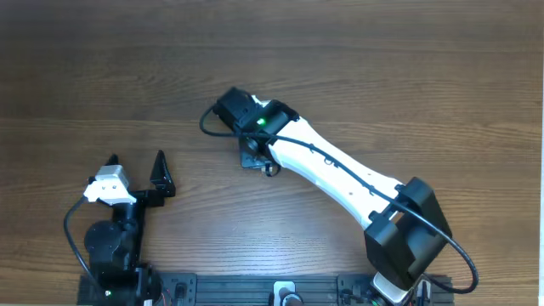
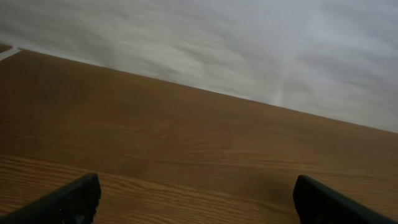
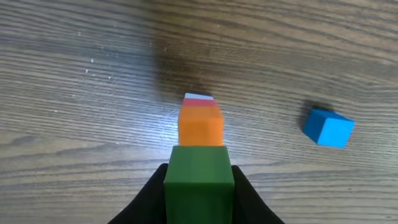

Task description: Stack Cubes

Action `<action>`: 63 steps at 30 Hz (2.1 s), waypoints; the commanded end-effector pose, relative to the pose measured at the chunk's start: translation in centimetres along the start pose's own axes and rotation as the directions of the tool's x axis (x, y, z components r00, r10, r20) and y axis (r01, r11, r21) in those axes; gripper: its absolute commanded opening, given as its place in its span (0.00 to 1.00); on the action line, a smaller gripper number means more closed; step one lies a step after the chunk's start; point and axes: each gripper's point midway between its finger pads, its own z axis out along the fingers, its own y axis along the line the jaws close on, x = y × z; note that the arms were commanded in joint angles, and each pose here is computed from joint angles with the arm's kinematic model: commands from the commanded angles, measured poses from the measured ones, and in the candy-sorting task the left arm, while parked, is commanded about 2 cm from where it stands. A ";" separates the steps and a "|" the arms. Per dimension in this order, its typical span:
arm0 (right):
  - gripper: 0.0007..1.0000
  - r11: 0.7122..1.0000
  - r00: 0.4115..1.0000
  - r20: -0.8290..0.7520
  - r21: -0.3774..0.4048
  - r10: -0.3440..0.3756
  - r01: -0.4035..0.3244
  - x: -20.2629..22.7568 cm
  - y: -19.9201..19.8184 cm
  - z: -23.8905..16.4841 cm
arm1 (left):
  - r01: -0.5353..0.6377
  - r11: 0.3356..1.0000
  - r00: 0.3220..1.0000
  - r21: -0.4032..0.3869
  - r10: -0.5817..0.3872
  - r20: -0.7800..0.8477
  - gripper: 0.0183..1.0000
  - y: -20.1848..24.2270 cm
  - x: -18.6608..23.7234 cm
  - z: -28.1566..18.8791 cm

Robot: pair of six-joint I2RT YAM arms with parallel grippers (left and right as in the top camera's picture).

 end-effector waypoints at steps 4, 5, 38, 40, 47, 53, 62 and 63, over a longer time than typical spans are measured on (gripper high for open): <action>0.10 1.000 1.000 0.003 -0.005 -0.002 0.002 -0.9 -0.1 0.3 | -0.011 1.000 1.000 0.004 0.011 -0.004 1.00 0.0 0.2 0.0; 0.10 1.000 1.000 0.005 -0.007 -0.004 0.004 -1.0 0.0 0.3 | -0.011 1.000 1.000 0.004 0.011 -0.004 1.00 0.0 0.2 0.0; 0.12 1.000 1.000 -0.007 -0.012 -0.010 0.010 -1.1 0.5 1.6 | -0.011 1.000 1.000 0.004 0.011 -0.004 1.00 0.0 0.2 0.0; 0.12 1.000 1.000 -0.007 -0.011 -0.010 0.010 -1.1 0.5 1.6 | -0.011 1.000 1.000 0.004 0.011 -0.004 1.00 0.0 0.2 0.0; 0.13 1.000 1.000 -0.020 -0.002 -0.012 0.012 -0.9 0.4 2.1 | -0.011 1.000 1.000 0.004 0.011 -0.004 1.00 0.0 0.2 0.0; 0.14 1.000 1.000 -0.021 -0.001 -0.012 0.012 -0.9 0.4 2.1 | -0.011 1.000 1.000 0.004 0.011 -0.004 1.00 0.0 0.2 0.0; 0.24 1.000 1.000 -0.023 0.000 -0.012 0.012 -0.9 0.4 2.2 | -0.011 1.000 1.000 0.004 0.011 -0.004 1.00 0.0 0.2 0.0; 0.26 1.000 1.000 -0.023 0.001 -0.012 0.012 -0.9 0.4 2.2 | -0.011 1.000 1.000 0.004 0.011 -0.004 1.00 0.0 0.2 0.0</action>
